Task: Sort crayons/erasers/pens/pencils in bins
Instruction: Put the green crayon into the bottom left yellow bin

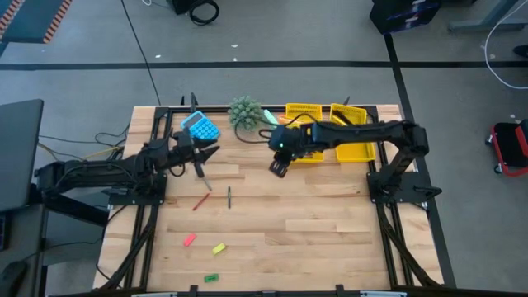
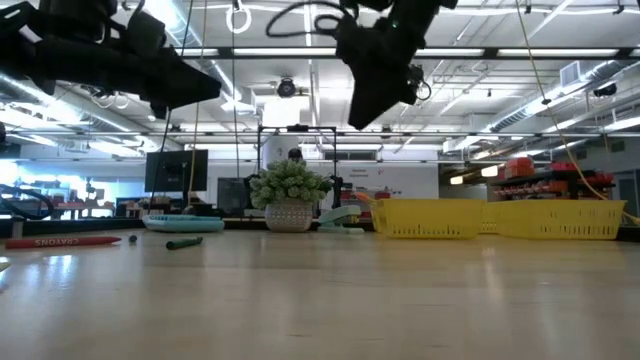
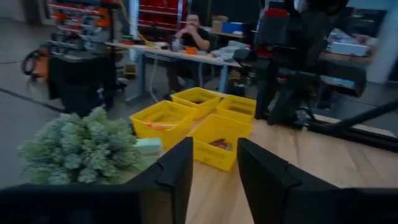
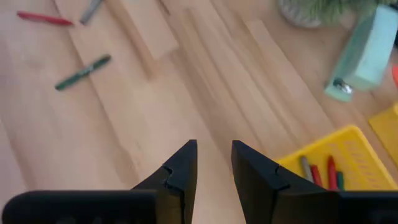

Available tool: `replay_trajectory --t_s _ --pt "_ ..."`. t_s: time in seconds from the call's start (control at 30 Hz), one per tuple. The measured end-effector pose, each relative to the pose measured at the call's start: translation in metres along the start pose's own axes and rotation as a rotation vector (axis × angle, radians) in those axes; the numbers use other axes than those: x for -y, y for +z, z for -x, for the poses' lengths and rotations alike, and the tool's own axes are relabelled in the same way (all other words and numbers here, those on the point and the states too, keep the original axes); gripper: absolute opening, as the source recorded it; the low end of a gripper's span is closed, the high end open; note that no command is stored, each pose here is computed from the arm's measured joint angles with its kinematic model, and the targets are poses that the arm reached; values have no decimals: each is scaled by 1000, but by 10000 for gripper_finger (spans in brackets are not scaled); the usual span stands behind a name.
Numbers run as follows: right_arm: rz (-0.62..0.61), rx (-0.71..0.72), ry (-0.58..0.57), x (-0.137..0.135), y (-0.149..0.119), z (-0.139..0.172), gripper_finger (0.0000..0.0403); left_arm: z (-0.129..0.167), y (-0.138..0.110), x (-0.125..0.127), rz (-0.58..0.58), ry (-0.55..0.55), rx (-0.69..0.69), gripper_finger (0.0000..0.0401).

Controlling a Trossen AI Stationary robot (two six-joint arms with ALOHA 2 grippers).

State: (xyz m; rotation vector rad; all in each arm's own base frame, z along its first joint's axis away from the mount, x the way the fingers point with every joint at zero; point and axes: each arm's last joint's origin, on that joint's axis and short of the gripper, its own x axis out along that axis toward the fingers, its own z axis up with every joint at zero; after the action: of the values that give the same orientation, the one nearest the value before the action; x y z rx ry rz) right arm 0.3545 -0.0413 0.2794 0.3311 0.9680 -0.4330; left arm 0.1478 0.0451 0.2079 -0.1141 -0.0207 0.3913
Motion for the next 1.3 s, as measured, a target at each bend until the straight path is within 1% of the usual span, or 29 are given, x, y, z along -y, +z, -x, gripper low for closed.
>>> replay_trajectory --t_s 0.07,0.13,0.27,0.33,0.43,0.53,0.67,0.73,0.8,0.87,0.9,0.97,1.0,1.07,1.17,1.3 --pt "2 37 -36 -10 -2 -1 106 -1 0 0 1 -34 -8 142" --pt "18 69 -74 -16 -4 1 106 -5 3 0 -9 -40 -48 145" --pt "24 111 -93 -23 -4 2 106 -22 18 4 -92 -31 -224 140" --pt "10 123 -96 -23 -4 3 106 -32 27 6 -131 -26 -321 137" --pt "-27 123 -92 -25 -5 3 106 -46 39 7 -187 -25 -424 136" --pt "-52 110 -77 -33 -14 0 106 -51 41 10 -215 -31 -550 139" --pt "-72 99 -75 -42 -33 -11 106 -47 37 16 -238 -60 -701 143" --pt "-81 112 -94 -42 -40 -19 106 -43 34 18 -180 -48 -747 143" --pt "-86 131 -118 -40 -43 -24 106 -40 32 19 -66 -5 -779 141" --pt "-101 169 -123 -37 -44 -30 106 -39 30 22 53 39 -798 137" --pt "-103 182 -122 -36 -44 -32 106 -37 29 24 94 52 -813 135" --pt "-104 202 -116 -34 -41 -34 106 -37 26 29 126 48 -837 130" --pt "-85 202 -119 -33 -41 -34 106 -38 24 33 138 46 -843 128" --pt "-12 204 -133 -30 -37 -33 106 -36 22 36 167 59 -861 125" --pt "87 214 -174 -24 -31 -33 106 -42 17 41 241 92 -868 127" --pt "128 220 -236 -13 -26 -35 106 -47 6 46 327 144 -915 133"
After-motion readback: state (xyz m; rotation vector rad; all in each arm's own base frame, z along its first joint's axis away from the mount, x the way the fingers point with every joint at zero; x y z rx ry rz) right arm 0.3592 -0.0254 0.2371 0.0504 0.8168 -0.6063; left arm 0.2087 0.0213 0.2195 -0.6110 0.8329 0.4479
